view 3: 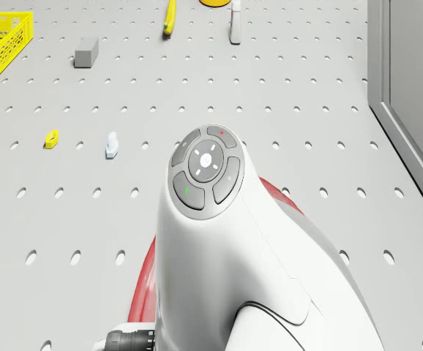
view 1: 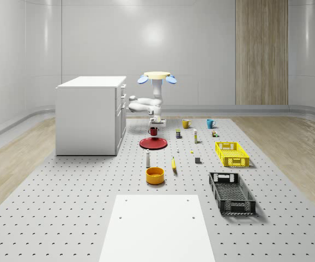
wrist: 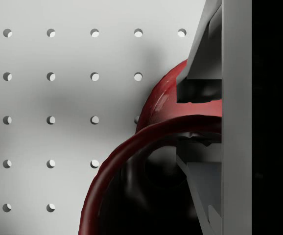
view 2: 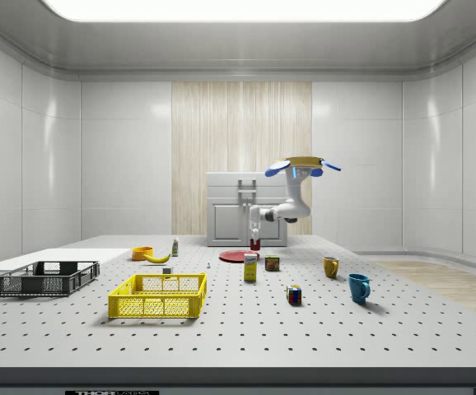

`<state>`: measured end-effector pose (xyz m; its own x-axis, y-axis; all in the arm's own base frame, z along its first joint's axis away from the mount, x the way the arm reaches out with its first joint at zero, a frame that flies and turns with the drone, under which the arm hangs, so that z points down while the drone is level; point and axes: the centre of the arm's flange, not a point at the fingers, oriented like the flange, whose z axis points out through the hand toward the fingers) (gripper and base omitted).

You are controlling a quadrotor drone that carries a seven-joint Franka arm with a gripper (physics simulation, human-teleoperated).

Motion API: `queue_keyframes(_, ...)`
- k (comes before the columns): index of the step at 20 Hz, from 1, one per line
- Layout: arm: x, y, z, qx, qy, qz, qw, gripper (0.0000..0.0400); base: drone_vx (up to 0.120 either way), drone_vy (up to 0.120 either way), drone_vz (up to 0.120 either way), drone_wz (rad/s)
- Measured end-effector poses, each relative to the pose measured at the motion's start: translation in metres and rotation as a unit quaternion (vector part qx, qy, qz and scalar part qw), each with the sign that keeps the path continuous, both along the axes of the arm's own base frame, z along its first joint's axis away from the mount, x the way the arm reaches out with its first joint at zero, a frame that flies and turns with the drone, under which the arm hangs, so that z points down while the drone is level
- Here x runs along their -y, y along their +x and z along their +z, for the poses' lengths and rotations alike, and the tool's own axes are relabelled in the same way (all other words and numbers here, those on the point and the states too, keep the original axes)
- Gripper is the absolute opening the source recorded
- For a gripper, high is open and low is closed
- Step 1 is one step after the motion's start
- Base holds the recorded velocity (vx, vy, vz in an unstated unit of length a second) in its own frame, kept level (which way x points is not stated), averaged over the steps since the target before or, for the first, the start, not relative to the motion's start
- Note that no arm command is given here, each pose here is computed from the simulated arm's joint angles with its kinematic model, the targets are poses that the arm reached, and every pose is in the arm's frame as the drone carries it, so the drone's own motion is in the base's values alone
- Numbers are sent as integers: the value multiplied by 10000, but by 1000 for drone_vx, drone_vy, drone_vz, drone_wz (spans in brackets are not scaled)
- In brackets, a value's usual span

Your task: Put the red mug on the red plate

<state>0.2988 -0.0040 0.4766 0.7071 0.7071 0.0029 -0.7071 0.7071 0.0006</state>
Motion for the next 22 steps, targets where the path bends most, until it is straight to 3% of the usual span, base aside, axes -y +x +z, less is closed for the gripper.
queue_keyframes(8,0,0,0,0,0,0,10000,99,120,0,0,0)
queue_keyframes(12,0,0,0,0,0,0,10000,99,120,0,-100,0)
queue_keyframes(18,0,0,0,0,0,0,10000,99,120,0,0,0)
queue_keyframes(22,0,0,0,0,0,0,10000,99,30,0,0,0)
